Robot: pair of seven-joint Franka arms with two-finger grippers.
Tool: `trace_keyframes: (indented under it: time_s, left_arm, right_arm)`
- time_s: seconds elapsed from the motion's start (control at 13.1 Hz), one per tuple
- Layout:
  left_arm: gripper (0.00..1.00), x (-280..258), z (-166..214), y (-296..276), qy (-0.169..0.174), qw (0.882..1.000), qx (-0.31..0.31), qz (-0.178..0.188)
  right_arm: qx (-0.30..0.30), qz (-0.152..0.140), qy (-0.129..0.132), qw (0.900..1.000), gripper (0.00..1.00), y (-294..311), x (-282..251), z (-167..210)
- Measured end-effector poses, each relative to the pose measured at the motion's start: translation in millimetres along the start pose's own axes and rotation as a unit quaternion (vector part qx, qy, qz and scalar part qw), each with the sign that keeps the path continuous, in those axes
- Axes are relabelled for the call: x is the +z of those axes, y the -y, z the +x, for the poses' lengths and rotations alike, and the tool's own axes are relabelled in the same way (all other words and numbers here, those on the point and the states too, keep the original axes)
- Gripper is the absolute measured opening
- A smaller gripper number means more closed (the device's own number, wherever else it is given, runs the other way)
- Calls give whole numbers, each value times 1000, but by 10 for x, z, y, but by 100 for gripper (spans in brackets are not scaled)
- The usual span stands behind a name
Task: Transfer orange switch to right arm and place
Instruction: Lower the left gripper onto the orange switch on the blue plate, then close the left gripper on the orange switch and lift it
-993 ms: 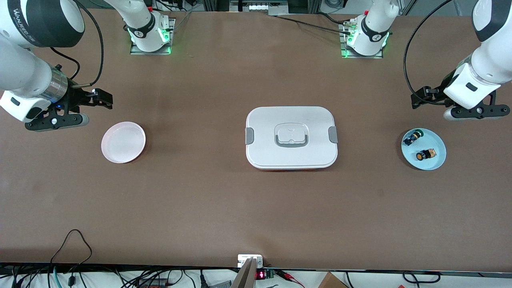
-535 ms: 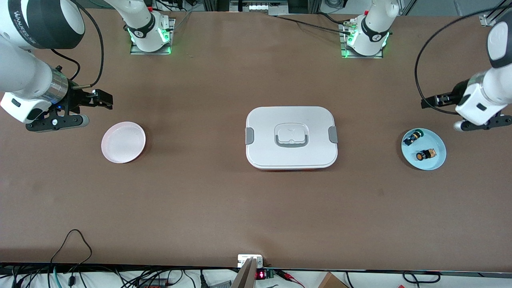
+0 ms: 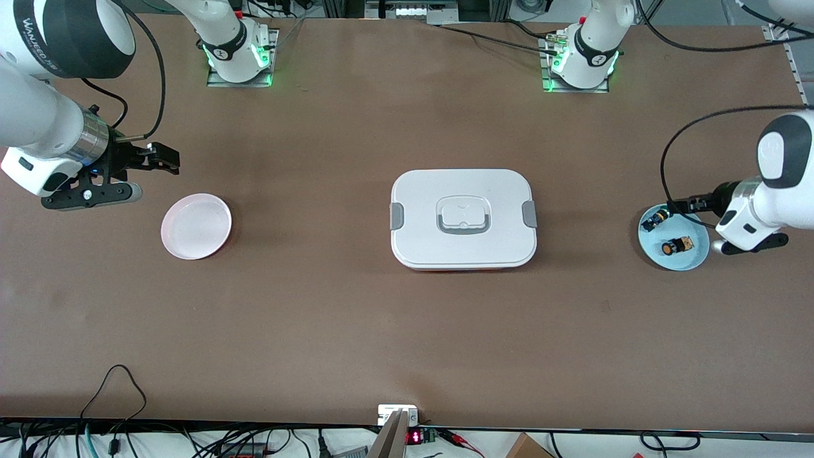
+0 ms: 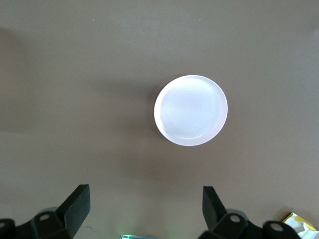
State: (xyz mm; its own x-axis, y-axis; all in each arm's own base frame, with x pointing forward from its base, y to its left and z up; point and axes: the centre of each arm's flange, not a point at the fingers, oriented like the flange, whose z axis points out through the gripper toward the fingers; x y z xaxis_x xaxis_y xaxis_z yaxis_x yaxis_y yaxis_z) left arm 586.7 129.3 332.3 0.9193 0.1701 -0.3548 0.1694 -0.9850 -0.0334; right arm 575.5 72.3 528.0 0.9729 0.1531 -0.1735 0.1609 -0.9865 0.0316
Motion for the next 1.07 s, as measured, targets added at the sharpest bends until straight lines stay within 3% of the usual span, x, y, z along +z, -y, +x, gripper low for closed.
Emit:
trace_keyframes:
  time_s: [0.23, 0.46, 0.84, 1.07]
  left_arm:
    - [100, 430, 292, 367, -20, 1000, -4, -9]
    - [100, 624, 447, 470, -61, 998, -10, -9]
    - [100, 992, 486, 435, -159, 987, 2, -1]
    - [100, 1321, 409, 481, -176, 984, 1, -1]
  right_arm:
    - [0, 0, 0, 1000, 100, 1, -1, 0]
    - [0, 0, 0, 1000, 100, 1, -3, 1]
    - [0, 0, -1, 1000, 100, 5, -5, 1]
    - [-2, 0, -1, 1000, 100, 25, -7, 2]
